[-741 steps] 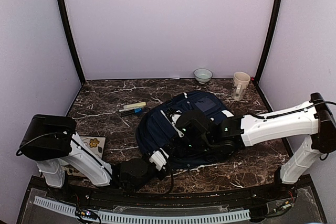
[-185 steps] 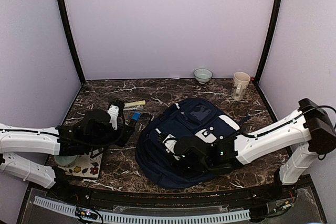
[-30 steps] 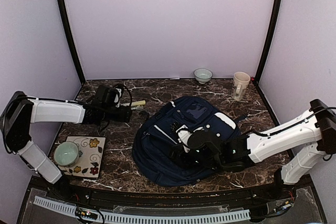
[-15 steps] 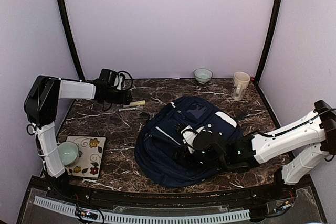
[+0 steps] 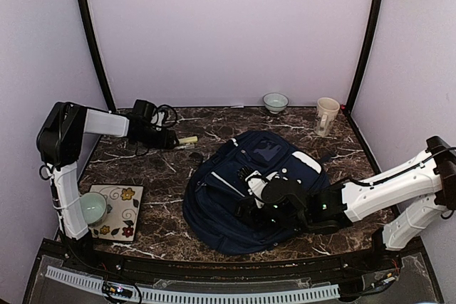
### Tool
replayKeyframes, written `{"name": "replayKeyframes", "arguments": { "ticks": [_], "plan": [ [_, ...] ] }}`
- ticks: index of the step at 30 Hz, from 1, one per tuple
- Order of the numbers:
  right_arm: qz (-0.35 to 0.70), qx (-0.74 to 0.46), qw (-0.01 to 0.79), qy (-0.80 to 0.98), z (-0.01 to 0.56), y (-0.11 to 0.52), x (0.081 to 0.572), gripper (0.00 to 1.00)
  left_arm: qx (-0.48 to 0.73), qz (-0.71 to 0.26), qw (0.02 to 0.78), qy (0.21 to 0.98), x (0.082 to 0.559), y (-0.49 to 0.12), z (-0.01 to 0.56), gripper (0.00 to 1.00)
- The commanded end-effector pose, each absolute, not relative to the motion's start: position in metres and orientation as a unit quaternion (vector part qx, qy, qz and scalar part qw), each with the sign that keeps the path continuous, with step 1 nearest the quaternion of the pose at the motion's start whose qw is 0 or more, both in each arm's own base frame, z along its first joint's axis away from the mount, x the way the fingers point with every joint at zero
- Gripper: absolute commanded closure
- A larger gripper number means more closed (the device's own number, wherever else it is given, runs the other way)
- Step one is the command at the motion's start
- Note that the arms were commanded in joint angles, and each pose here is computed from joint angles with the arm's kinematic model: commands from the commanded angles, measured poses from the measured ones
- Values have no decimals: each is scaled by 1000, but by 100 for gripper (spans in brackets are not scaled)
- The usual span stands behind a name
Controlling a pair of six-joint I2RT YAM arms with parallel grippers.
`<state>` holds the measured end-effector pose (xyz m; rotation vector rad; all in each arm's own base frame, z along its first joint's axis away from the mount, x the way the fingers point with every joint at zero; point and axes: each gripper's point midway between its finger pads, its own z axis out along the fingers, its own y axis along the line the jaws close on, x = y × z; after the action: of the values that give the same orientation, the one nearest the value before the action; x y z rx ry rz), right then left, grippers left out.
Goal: Pack the student bag
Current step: Pick up the pen at the center of the board.
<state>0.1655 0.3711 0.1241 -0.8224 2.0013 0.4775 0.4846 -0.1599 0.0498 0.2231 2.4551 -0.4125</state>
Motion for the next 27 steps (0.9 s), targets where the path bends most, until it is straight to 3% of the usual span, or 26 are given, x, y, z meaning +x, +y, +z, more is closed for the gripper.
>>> {"name": "replayKeyframes", "arguments": {
  "ticks": [1,27],
  "plan": [
    [184,-325,451,810,127,371,169,100,85,-174,300,934,472,-165,42,22],
    [190,-324,451,810,126,369,167,100,95,-181,283,937,415,-172,27,32]
  ]
}}
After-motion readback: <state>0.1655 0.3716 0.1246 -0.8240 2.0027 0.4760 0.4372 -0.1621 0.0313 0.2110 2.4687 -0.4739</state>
